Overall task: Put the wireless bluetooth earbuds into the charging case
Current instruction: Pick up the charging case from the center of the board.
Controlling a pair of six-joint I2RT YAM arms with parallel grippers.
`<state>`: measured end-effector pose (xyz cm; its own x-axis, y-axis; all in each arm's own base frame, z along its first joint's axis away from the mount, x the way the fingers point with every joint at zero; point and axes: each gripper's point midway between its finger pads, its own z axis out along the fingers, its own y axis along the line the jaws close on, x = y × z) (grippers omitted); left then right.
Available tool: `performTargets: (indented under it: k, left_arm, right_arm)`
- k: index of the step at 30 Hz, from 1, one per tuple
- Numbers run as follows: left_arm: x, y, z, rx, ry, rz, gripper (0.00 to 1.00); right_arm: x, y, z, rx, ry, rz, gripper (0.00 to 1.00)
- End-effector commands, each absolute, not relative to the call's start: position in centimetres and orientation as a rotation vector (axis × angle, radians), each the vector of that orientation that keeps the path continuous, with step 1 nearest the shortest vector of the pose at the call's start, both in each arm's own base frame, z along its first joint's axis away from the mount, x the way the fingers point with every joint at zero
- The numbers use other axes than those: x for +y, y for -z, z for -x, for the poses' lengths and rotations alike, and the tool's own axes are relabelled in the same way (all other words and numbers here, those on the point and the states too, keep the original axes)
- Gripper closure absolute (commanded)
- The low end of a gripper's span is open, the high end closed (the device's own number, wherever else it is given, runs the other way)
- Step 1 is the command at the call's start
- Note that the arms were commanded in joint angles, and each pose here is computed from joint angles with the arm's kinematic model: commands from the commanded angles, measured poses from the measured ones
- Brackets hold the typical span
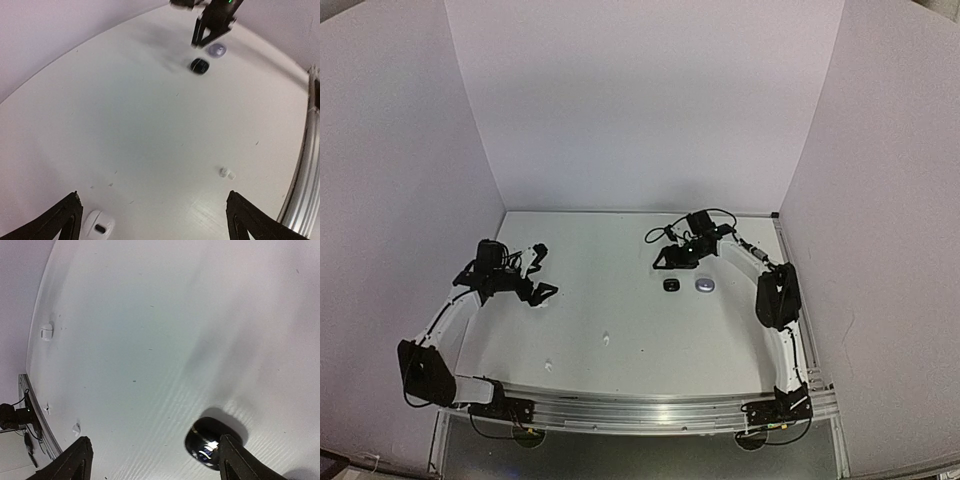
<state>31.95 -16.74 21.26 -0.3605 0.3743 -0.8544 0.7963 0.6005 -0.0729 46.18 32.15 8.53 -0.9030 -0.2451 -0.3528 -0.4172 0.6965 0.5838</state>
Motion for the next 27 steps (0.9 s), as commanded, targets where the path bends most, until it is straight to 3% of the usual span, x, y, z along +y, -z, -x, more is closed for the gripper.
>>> performTargets:
  k: [1,4,11,22,25,27]
  left_arm:
    - [-9.7,-13.8,-29.3,2.337,0.385,-1.322,0.0]
    - [-8.5,-12.9,-30.0,2.366,0.35,-1.434,0.0]
    - [-8.5,-9.0,-33.0,2.096,0.244,-1.754,0.0]
    - [-8.7,-4.3,-37.1,2.075,0.235,-1.791,0.01]
    - [-8.7,-3.2,-37.4,2.069,0.227,-1.807,0.05]
    - [-8.6,-2.5,-37.4,2.079,0.234,-1.818,0.14]
  right_arm:
    - [34.9,-19.3,-44.7,2.404,-0.903,0.7,0.17]
    - [35.8,-20.9,-42.9,2.363,-0.865,0.759,0.17]
    - [36.7,-22.0,-39.2,2.349,-0.862,0.826,0.17]
    - [37.8,-22.8,-35.9,2.341,-0.851,0.831,0.17]
    - [38.3,-23.2,-35.5,2.328,-0.867,0.836,0.16]
    - [38.6,-23.5,-35.4,2.322,-0.876,0.838,0.17]
